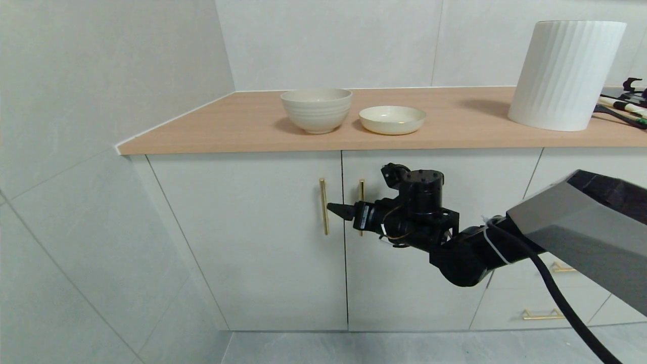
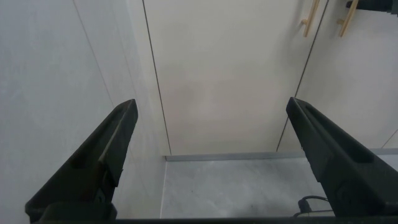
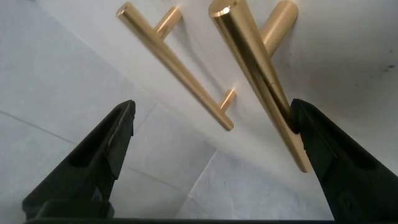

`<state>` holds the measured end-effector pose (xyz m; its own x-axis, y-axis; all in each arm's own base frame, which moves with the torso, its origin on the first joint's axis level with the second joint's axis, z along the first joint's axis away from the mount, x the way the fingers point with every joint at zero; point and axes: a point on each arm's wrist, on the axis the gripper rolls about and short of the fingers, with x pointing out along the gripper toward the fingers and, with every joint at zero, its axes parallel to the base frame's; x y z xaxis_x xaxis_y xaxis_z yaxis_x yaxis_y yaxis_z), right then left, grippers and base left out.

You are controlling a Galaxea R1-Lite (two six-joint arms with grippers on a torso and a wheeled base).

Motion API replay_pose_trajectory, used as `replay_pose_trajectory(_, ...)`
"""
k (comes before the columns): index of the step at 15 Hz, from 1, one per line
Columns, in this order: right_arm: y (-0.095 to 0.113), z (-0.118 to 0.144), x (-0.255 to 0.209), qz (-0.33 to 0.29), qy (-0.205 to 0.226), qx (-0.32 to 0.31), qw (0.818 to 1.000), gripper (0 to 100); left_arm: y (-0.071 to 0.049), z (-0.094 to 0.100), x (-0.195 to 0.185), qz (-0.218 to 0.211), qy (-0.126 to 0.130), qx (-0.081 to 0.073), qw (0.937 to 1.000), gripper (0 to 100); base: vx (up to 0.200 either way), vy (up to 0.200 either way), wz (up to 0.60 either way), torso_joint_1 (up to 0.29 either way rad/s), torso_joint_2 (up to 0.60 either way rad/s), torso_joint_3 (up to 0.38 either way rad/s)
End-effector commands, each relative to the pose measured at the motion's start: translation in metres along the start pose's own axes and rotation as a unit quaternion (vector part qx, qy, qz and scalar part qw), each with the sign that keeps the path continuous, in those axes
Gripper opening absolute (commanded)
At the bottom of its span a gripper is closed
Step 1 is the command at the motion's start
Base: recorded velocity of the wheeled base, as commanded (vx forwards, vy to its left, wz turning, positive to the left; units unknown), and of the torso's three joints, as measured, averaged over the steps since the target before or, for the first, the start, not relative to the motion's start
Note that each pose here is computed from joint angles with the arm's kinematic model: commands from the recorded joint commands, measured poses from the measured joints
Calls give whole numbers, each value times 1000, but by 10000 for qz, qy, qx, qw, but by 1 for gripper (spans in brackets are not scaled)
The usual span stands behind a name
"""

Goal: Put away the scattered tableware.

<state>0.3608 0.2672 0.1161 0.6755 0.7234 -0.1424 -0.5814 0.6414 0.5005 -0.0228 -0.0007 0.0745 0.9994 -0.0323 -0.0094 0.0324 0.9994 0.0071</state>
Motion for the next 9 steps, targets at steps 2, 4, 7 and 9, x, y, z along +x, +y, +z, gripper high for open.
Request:
replay_pose_trajectory(2,10,-3,-5,110,99,-5,9999,100,0,0,0,1,-1,1,10000,100,0,0,0,0,0,0)
replay_pose_trajectory(4,13,-2,-11,200,158,-4,9997,100,0,0,0,1,-8,1,10000,100,0,0,0,0,0,0)
replay_pose_trajectory(7,19,-3,-21,248,246,-2,9994,100,0,0,0,1,-1,1,10000,100,0,0,0,0,0,0)
replay_pose_trajectory(9,25,-4,-30,282,309,-1,9991,100,0,0,0,1,-1,1,10000,100,0,0,0,0,0,0)
